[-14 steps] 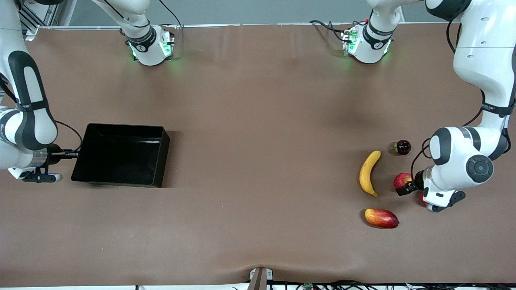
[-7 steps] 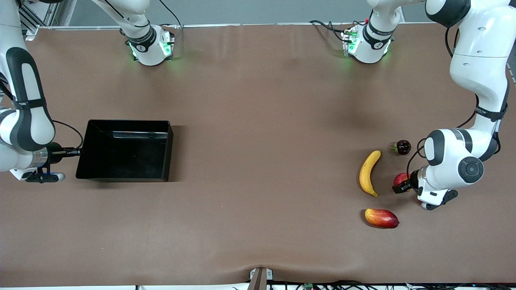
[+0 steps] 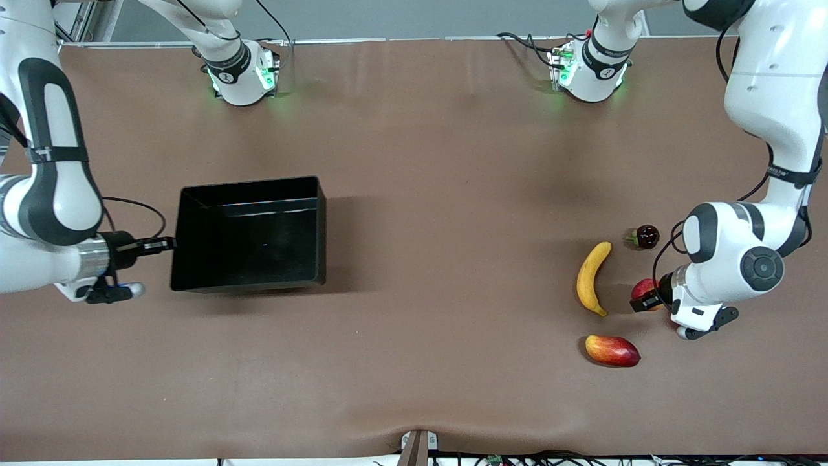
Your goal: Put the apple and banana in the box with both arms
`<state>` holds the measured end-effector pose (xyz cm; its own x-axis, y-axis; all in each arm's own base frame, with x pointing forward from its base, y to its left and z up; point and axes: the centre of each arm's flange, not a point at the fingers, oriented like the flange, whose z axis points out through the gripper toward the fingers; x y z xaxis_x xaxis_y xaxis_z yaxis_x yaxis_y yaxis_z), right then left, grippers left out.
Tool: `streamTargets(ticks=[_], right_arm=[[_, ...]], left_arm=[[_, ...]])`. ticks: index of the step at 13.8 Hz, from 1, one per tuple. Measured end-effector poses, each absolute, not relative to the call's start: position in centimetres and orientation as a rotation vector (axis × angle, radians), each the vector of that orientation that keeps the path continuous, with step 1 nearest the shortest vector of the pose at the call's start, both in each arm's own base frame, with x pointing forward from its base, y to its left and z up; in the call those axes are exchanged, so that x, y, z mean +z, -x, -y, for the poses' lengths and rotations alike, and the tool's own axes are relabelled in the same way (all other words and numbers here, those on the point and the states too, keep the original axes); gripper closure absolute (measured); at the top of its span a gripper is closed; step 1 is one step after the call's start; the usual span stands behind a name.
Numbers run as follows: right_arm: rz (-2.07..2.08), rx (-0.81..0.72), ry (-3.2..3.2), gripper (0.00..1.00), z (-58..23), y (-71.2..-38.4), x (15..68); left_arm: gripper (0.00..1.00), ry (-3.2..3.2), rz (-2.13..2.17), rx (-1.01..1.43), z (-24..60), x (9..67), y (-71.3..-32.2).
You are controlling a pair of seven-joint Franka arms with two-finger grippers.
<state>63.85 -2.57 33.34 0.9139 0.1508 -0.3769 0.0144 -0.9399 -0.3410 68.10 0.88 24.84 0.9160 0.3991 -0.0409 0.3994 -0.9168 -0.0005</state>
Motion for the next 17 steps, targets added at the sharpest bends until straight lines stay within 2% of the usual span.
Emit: streamTargets(ticks=[3, 5, 10, 13, 16, 17], right_arm=[[0.051, 0.63, 2.756, 0.95, -6.7, -63.8, 33.4], [0.009, 0.625, 2.768, 0.95, -15.1, -63.1, 33.4], [0.011, 0.594, 2.834, 0.95, -31.4, -58.3, 32.3], [0.061, 0.56, 2.859, 0.95, -37.7, -55.0, 29.8], [0.087, 0.542, 2.871, 0.95, -40.9, -53.4, 25.1], [0.081, 0.54, 2.871, 0.9, -41.0, -53.4, 24.2]], left_arm=[[0.28, -3.076, -0.596, -0.032, 1.0, 30.0, -67.9], [0.28, -3.082, -0.586, -0.039, 1.5, 31.3, -67.6], [0.28, -3.073, -0.708, -0.198, 4.3, 32.0, -66.1], [0.28, -3.07, -0.718, -0.237, 6.8, 32.6, -65.2], [0.28, -3.081, -0.648, -0.269, 9.9, 32.3, -63.6], [0.28, -3.087, -0.623, -0.273, 10.8, 32.2, -62.8]])
